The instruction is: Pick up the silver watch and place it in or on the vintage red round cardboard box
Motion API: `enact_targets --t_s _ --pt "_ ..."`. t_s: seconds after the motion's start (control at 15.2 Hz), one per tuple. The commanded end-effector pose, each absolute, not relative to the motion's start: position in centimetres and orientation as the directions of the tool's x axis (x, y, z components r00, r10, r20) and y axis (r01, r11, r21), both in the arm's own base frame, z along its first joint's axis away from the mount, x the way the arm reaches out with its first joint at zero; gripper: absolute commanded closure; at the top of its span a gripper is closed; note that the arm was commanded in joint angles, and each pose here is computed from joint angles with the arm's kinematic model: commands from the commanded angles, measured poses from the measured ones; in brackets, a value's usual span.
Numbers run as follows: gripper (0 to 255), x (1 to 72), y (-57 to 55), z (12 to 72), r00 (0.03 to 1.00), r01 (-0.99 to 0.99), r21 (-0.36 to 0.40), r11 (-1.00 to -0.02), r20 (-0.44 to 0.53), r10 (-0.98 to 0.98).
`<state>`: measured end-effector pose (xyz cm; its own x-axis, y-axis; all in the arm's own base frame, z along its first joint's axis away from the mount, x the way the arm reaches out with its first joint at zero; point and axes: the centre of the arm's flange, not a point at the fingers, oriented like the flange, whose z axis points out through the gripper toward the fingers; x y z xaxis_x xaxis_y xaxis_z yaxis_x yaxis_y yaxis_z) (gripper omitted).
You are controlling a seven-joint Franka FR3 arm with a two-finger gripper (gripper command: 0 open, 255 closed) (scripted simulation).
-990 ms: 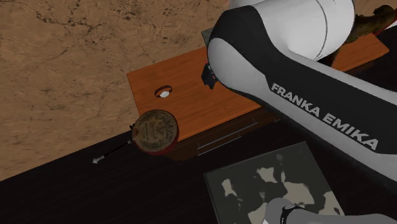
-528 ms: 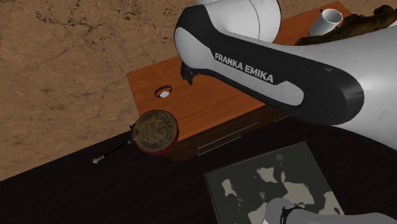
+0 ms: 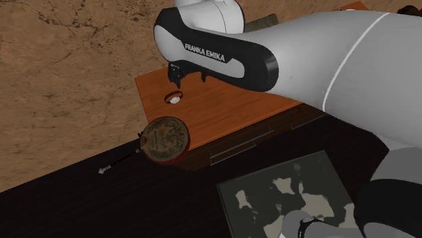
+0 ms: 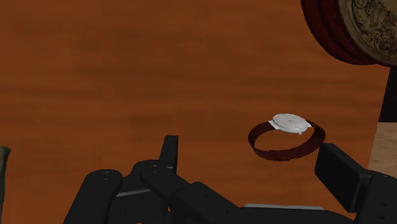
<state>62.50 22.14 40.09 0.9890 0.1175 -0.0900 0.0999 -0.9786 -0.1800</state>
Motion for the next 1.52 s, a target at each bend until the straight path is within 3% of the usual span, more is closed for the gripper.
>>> enact_targets --t_s 0.0,0.59,1.12,1.19,1.45 --pt "0 64.2 23.7 38.6 0.987 0.102 -0.198 -0.975 -0.104 0.124" --pt "0 65.1 25.8 33.8 0.985 0.104 -0.212 -0.972 -0.115 0.131" --pt "0 65.1 25.8 33.5 0.985 0.104 -0.212 -0.972 -0.115 0.131" --pt "255 65.1 25.8 33.5 0.985 0.104 -0.212 -0.972 -0.115 0.131" --pt "255 65.1 25.8 33.5 0.985 0.104 -0.212 -0.972 -0.115 0.131"
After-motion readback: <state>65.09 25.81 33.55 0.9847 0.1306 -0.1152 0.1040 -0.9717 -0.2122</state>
